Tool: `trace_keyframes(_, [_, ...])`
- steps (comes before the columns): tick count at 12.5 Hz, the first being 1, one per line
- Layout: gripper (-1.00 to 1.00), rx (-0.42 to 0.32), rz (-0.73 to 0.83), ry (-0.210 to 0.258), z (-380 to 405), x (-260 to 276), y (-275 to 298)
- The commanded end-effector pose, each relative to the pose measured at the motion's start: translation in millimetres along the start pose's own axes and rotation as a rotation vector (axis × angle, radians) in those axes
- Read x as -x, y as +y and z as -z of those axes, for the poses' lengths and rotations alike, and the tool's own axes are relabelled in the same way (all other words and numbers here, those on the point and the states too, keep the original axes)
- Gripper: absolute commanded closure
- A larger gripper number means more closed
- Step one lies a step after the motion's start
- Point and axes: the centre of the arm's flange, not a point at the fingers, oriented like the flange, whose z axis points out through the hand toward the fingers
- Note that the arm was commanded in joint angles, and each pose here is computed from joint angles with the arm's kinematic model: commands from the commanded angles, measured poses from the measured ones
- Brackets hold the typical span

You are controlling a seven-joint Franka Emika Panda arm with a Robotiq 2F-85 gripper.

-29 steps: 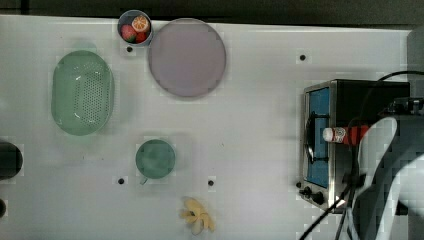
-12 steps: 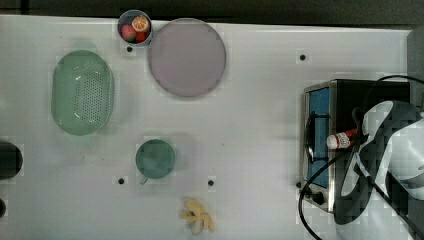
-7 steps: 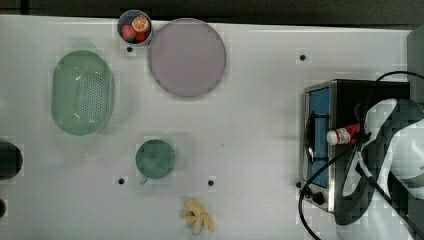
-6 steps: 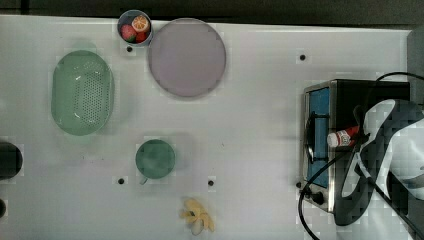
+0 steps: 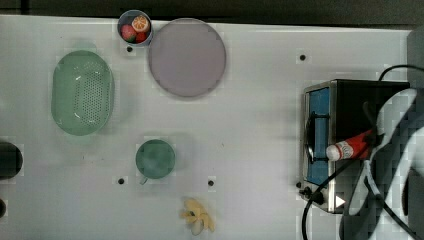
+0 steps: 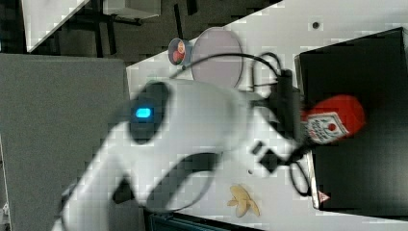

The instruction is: Pick Ketchup from oven and place it on table.

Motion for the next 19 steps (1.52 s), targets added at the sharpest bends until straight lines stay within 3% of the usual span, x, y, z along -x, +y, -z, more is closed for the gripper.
trace_keyframes(1, [-0.27, -0.170, 0.115, 0.100, 116, 54, -23])
trace_keyframes(5, [-0.27, -0.113, 0.299, -0.007, 139, 154, -38])
trace_keyframes(8, [-0.27, -0.063, 0.453, -0.057, 141, 238, -52])
trace_keyframes(13, [-0.27, -0.008, 0.644, -0.088, 102, 348, -72])
trace_keyframes(19, [-0.27, 0.018, 0.654, -0.092, -25, 369, -69])
